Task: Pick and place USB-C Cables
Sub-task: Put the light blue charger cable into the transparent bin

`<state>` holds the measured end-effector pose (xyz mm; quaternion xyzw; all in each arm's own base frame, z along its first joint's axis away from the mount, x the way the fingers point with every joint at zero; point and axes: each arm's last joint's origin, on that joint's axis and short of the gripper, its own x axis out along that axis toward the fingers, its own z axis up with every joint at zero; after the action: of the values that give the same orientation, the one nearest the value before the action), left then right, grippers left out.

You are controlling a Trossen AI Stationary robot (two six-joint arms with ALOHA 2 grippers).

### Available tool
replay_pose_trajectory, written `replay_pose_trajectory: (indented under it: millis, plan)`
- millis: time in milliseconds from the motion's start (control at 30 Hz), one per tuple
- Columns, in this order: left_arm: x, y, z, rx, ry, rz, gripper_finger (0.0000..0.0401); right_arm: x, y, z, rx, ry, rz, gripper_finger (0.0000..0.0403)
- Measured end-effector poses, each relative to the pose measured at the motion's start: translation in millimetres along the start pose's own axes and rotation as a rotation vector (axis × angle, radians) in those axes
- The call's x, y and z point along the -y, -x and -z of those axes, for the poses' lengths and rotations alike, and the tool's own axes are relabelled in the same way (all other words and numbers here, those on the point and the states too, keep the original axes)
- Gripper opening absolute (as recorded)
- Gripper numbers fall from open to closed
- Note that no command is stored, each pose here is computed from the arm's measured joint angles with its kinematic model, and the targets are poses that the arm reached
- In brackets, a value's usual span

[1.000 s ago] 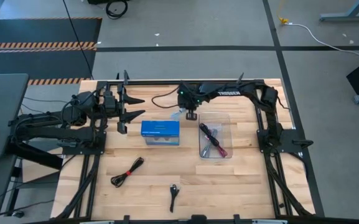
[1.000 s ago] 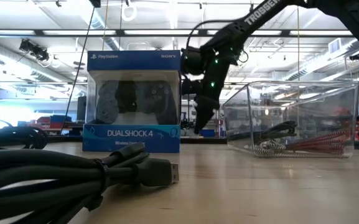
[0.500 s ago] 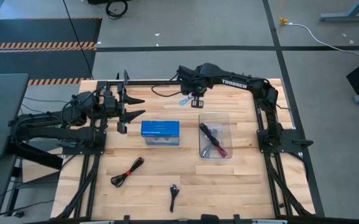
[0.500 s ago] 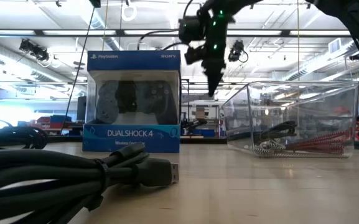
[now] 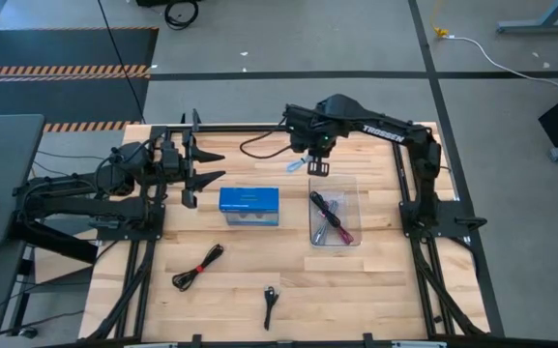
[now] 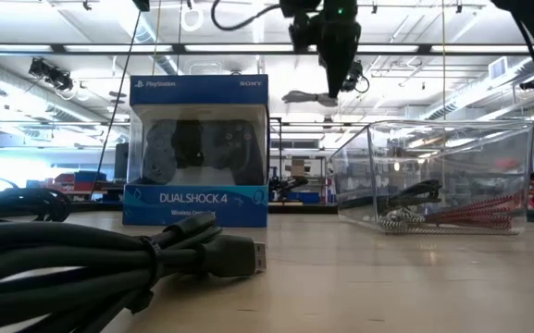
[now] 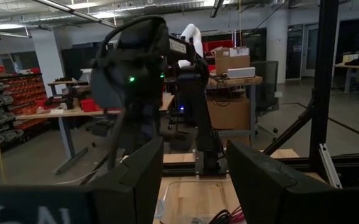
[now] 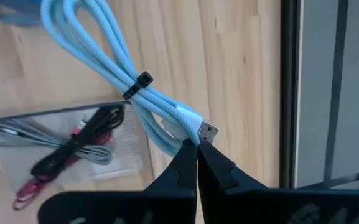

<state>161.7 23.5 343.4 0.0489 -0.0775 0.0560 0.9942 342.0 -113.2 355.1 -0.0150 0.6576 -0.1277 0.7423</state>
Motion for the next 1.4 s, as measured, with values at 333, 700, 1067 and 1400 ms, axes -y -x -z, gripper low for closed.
replay_pose_trajectory:
  millis: [333, 700, 1067, 1400]
  plan:
    - [0.3, 0.0, 0.0, 0.001, 0.019, 0.009, 0.0185, -32.5, 25.2, 7.0, 0.074, -0.033, -0.093, 0.0000]
    - [0.3, 0.2, -0.2, 0.002, 0.045, 0.010, 0.0185, -84.1, 0.2, 11.5, -0.065, -0.028, -0.267, 0.0000]
    - [0.2, 0.2, -0.3, 0.003, 0.050, 0.010, 0.0185, -109.6, -52.4, 34.3, -0.396, -0.478, -0.242, 0.0002]
    - [0.6, 0.1, 3.4, -0.035, 0.074, 0.013, 0.0185, -115.5, -83.8, 52.9, -0.565, -0.553, -0.221, 0.0002]
